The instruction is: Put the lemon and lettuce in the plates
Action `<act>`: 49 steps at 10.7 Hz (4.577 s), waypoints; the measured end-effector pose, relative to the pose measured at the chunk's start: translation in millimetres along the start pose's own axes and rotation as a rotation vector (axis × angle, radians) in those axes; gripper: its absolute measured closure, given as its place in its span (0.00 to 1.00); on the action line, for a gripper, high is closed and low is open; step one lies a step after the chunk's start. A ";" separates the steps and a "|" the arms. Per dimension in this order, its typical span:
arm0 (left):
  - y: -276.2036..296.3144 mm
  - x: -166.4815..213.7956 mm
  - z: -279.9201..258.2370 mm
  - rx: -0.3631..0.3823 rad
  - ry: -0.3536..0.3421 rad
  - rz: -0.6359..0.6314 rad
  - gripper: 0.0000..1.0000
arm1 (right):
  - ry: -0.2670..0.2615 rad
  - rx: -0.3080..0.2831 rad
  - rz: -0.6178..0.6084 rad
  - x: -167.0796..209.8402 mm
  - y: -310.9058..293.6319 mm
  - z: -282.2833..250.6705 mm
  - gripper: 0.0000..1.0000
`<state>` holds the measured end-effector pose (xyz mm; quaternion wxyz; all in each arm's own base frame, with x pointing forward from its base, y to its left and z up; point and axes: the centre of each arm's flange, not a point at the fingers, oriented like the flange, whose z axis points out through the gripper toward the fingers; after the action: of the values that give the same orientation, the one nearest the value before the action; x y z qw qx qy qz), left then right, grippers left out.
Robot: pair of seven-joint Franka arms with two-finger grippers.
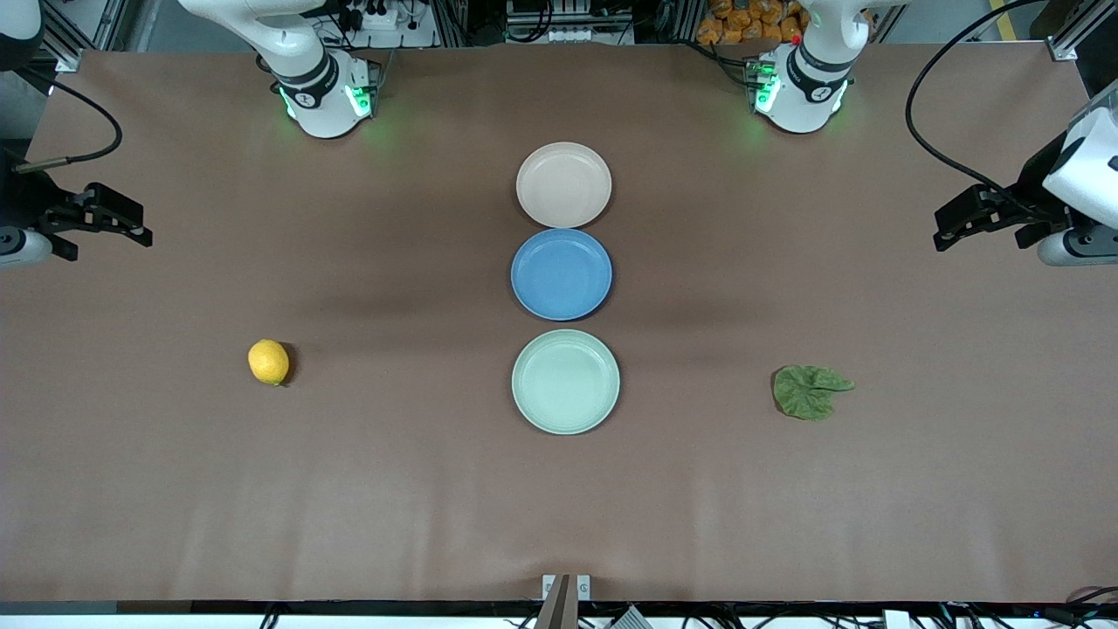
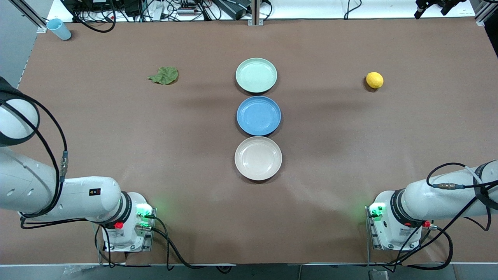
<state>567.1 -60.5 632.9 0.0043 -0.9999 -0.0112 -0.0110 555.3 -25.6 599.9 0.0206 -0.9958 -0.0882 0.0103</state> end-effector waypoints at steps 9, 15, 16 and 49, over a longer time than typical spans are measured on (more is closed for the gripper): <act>-0.5 6.1 23.0 0.001 -0.048 0.000 0.00 | -0.010 0.002 -0.003 0.0 -1.8 4.8 0.00; -14.1 58.4 143.7 -0.025 -0.118 -0.023 0.00 | -0.014 0.003 -0.005 0.5 -2.8 7.9 0.00; -13.2 66.4 164.5 -0.032 -0.123 -0.022 0.00 | -0.014 0.003 -0.005 0.6 -3.0 8.2 0.00; 14.3 88.6 455.6 -0.005 -0.134 0.090 0.58 | -0.195 -0.023 -0.039 63.9 -29.5 312.6 0.00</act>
<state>666.0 -68.8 179.3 0.0014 -0.9979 0.0337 0.0559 605.4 26.9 287.8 0.0006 -0.9884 -0.1091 0.1058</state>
